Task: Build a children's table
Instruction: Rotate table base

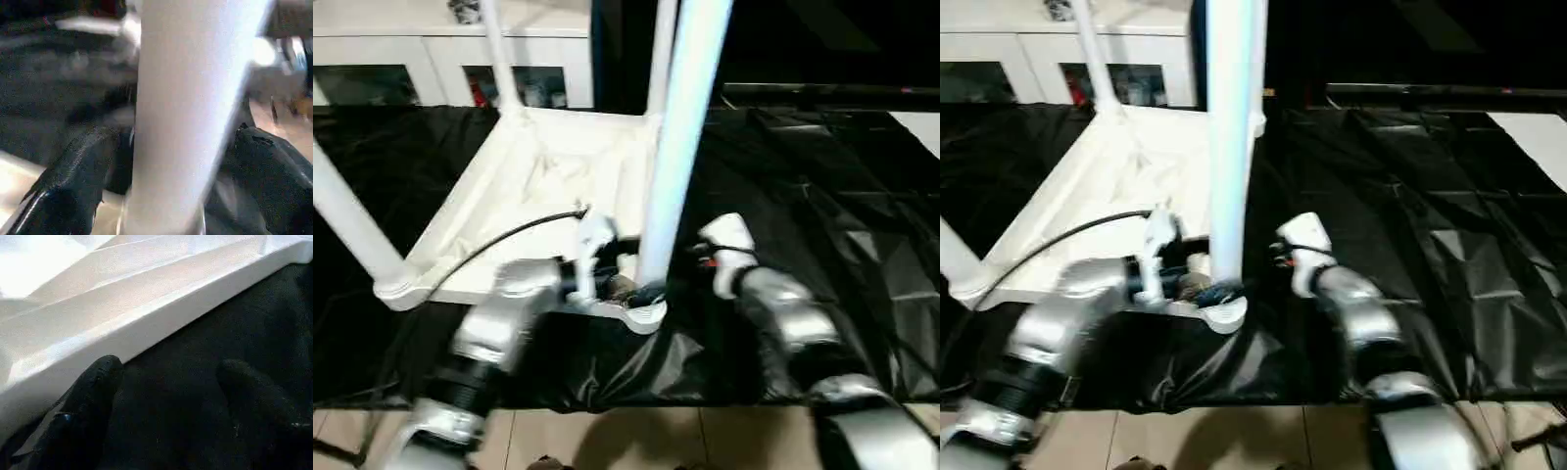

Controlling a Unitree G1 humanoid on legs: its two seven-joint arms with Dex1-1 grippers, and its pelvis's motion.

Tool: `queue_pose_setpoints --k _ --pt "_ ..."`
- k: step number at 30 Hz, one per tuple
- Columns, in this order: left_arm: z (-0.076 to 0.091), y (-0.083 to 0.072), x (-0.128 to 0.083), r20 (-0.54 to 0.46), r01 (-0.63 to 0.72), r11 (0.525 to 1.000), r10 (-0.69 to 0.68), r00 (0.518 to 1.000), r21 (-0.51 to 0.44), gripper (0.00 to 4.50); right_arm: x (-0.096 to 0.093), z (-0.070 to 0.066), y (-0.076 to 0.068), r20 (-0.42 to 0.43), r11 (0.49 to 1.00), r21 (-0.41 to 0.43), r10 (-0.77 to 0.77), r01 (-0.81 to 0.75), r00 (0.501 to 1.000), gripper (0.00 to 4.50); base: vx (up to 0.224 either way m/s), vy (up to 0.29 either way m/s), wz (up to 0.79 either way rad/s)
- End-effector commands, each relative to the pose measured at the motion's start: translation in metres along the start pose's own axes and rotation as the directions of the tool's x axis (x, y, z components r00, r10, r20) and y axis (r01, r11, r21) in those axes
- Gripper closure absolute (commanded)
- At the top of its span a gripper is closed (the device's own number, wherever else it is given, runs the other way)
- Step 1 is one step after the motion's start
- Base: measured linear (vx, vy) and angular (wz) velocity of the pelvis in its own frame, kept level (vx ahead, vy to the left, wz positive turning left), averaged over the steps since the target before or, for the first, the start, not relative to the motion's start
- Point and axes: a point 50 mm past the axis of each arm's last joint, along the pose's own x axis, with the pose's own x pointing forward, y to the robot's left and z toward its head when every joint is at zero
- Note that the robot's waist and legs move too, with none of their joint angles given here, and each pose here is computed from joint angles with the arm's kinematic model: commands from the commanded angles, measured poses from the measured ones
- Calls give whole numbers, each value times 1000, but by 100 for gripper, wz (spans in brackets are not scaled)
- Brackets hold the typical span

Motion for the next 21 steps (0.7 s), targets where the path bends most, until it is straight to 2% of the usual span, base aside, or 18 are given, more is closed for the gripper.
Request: queue_pose_setpoints --k 1,3,5,6,7,9,10,12,16,17,21 --pt "-2 4 -6 -61 35 999 -34 998 19 12 -6 5 -3 1 997 -62 45 -44 999 94 0 0 0" --pt "-4 9 -9 -101 28 999 -24 995 45 12 -11 6 -4 -13 993 -88 74 -75 997 94 0 0 0" --pt "-5 11 -11 -127 27 998 -19 992 61 37 -14 6 -4 -23 990 -102 93 -95 995 94 0 0 0" --pt "-9 17 -16 -196 30 995 -12 981 90 47 -23 4 -4 -59 979 -134 144 -151 988 94 0 0 0" --pt "-10 20 -17 -221 24 994 1 975 110 47 -27 4 -4 -73 974 -137 169 -178 983 94 0 0 0" --pt "-10 23 -19 -239 17 992 12 971 121 63 -32 4 -2 -88 966 -138 207 -217 974 94 0 0 0" --pt "-10 26 -20 -251 9 992 24 968 129 81 -36 4 -1 -95 960 -137 233 -245 968 67 0 0 0" --pt "-11 31 -24 -305 23 989 22 952 144 93 -51 7 4 -106 939 -132 306 -318 946 57 0 0 0" --pt "-12 33 -26 -319 35 989 13 948 143 102 -58 9 7 -112 928 -133 335 -348 935 39 0 0 0" --pt "-13 32 -27 -320 67 991 -25 947 120 129 -64 11 9 -119 921 -138 350 -365 929 19 0 0 0" --pt "-17 32 -29 -336 94 990 -54 940 104 142 -70 12 12 -128 917 -131 361 -377 924 1 0 0 0"
